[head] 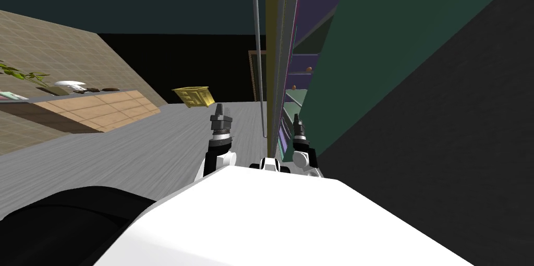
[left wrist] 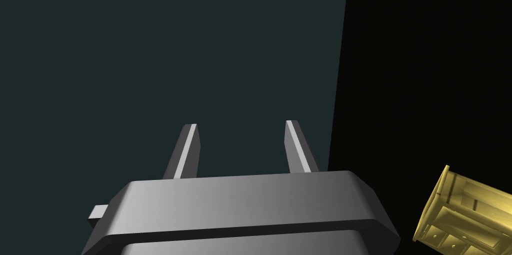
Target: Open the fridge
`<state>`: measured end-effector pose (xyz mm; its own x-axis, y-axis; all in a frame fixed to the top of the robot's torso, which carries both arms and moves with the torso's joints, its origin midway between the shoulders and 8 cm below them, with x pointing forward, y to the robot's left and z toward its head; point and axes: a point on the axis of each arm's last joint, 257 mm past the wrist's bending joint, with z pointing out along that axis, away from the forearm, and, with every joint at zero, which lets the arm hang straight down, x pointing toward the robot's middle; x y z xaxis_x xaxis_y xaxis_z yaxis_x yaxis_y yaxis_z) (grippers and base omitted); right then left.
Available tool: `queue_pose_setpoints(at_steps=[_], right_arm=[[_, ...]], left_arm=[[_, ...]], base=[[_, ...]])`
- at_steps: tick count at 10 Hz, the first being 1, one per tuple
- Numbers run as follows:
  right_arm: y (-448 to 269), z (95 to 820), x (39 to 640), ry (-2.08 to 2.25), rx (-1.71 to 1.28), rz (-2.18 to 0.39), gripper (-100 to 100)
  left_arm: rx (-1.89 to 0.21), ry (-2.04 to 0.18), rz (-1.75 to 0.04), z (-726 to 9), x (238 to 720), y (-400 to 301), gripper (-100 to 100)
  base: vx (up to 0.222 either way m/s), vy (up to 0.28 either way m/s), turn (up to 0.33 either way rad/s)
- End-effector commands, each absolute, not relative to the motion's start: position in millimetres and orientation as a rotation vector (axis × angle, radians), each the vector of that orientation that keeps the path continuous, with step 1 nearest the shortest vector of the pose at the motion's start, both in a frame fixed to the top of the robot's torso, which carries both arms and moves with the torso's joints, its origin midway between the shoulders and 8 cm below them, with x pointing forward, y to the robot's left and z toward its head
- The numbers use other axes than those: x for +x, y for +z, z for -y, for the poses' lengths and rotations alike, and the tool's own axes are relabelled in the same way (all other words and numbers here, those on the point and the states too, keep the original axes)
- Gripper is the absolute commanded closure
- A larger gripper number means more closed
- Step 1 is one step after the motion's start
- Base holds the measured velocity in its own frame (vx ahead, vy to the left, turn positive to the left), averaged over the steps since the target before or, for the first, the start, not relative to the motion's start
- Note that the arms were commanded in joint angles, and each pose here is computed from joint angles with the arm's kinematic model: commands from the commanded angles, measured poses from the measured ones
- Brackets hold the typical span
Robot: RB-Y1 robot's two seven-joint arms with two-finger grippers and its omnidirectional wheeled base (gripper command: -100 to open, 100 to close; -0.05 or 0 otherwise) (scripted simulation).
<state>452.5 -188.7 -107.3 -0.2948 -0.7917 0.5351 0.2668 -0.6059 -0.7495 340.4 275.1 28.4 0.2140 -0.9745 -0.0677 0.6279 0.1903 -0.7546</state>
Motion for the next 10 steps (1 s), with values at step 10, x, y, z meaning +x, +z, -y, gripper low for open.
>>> queue_pose_setpoints(at_steps=[10], right_arm=[[-140,159,460,-1.72,-1.249,-0.788,-100]], left_arm=[[-0.674,-1.236,-0.629,-275,340,28,0]], base=[[-0.002,0.007,0.035]])
